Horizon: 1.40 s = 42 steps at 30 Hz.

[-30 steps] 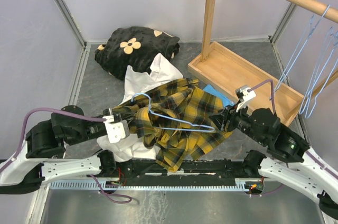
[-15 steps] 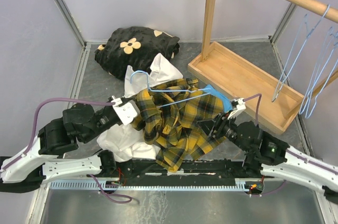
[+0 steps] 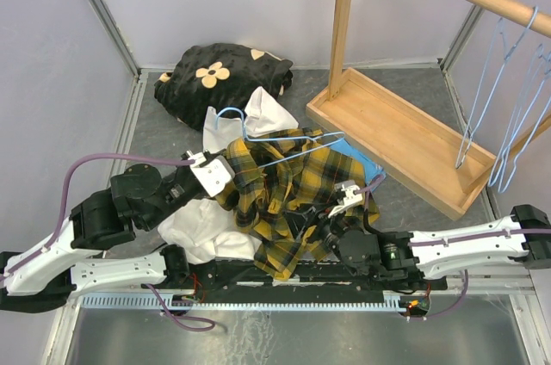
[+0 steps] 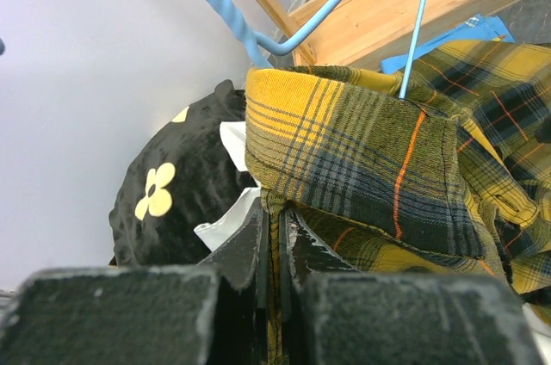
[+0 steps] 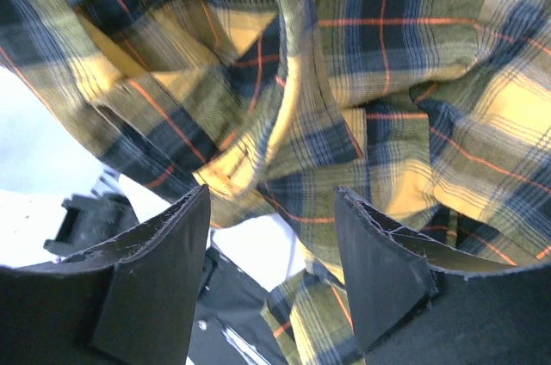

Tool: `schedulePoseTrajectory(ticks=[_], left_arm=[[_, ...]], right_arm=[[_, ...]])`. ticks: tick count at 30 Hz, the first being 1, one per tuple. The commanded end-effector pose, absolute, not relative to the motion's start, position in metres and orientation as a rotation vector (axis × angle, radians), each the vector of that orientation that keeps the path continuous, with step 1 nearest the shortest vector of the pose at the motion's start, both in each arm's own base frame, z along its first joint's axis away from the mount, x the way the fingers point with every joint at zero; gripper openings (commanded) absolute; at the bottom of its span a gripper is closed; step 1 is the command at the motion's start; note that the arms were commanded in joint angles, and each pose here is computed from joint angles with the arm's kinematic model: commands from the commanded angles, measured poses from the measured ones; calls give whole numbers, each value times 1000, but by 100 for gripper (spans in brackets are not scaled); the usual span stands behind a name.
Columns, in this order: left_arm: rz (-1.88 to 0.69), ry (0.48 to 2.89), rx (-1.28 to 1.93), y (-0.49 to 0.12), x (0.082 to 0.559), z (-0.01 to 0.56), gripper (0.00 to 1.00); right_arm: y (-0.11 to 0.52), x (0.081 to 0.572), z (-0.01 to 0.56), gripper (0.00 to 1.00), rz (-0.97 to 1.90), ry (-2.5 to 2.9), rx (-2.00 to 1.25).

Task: Place the shirt on the hanger
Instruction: Hang the shirt on the hanger.

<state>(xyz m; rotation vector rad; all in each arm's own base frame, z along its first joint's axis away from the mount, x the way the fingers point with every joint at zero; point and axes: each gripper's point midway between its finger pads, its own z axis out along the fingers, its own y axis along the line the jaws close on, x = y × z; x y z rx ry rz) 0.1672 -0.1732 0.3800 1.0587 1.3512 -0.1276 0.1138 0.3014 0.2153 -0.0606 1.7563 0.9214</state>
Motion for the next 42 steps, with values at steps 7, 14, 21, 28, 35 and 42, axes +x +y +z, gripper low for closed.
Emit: schedulePoseTrajectory(ticks=[7, 14, 21, 28, 35, 42], left_arm=[[-229, 1310, 959, -182, 165, 402, 3], [-237, 1313, 953, -183, 164, 403, 3], [-260, 1312, 935, -180, 162, 406, 3], [-260, 1314, 925, -176, 161, 406, 3], [-261, 1328, 899, -159, 157, 404, 3], [-294, 1325, 872, -139, 147, 395, 3]], right_arm=[[311, 142, 263, 65, 999, 1670, 156], [334, 157, 250, 62, 1025, 1714, 176], [341, 173, 236, 61, 1007, 1734, 219], [339, 182, 234, 28, 951, 1734, 197], [291, 191, 240, 0, 746, 1743, 169], [258, 208, 267, 0, 673, 1859, 64]])
